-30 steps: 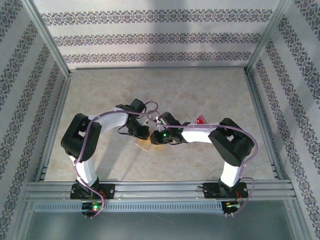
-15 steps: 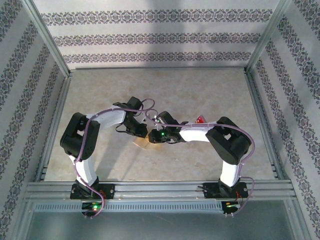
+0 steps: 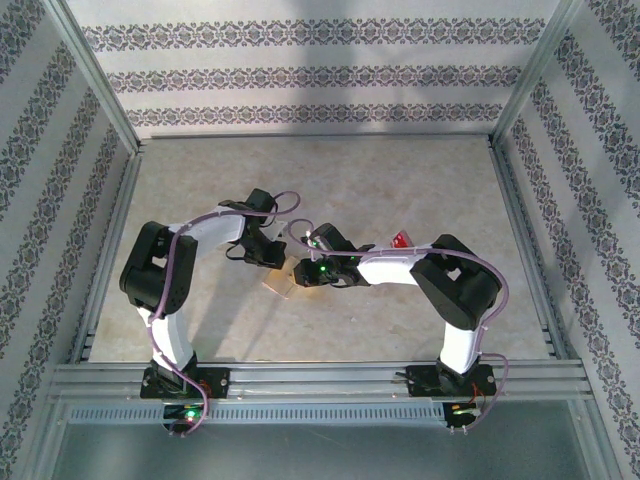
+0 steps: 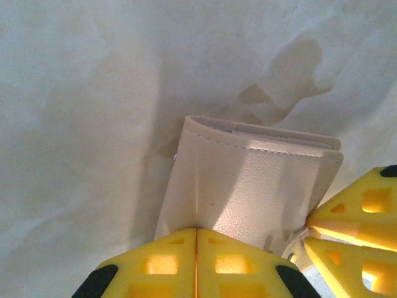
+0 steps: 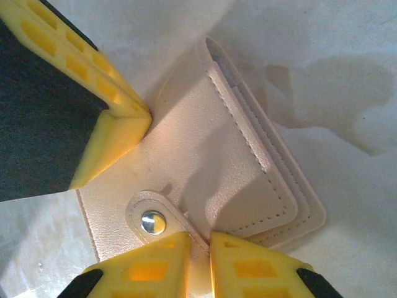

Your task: Put the credit cards into the card holder

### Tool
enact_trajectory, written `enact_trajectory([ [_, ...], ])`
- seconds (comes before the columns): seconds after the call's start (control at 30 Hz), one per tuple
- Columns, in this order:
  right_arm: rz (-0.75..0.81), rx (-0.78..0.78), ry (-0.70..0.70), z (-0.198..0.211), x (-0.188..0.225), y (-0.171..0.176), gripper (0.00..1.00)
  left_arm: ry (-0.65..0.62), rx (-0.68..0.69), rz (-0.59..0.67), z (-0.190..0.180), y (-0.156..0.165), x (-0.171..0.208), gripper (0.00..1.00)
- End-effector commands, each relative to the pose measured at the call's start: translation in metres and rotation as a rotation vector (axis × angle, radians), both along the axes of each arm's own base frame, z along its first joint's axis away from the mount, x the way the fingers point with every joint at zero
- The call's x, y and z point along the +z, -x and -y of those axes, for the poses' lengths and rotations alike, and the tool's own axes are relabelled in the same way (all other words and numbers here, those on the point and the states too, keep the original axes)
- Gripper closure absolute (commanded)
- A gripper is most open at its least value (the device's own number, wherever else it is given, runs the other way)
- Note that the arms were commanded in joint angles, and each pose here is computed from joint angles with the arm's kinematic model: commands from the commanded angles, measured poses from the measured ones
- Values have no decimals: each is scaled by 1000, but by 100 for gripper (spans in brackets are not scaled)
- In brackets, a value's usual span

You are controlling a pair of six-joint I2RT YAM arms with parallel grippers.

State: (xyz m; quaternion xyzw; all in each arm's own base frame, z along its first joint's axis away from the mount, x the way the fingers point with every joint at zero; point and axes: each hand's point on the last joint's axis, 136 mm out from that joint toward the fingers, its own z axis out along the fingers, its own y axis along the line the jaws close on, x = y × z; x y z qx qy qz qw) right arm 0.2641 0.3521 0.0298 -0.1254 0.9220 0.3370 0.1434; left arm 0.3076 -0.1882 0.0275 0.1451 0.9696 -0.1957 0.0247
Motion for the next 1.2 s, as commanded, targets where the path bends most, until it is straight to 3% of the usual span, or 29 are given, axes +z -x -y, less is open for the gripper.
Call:
enact_trajectory([
  [0.0,54,24,-25,-8,21,0,82,-21,11,-63,-7,13,-23,92],
  [0.73,62,20,-1,-23,1,-11,83,49,-9,-58,7,33,-14,93],
  [1.17,70,53,82,-19,-9,5,83,51,-3,-64,8,31,-16,93],
])
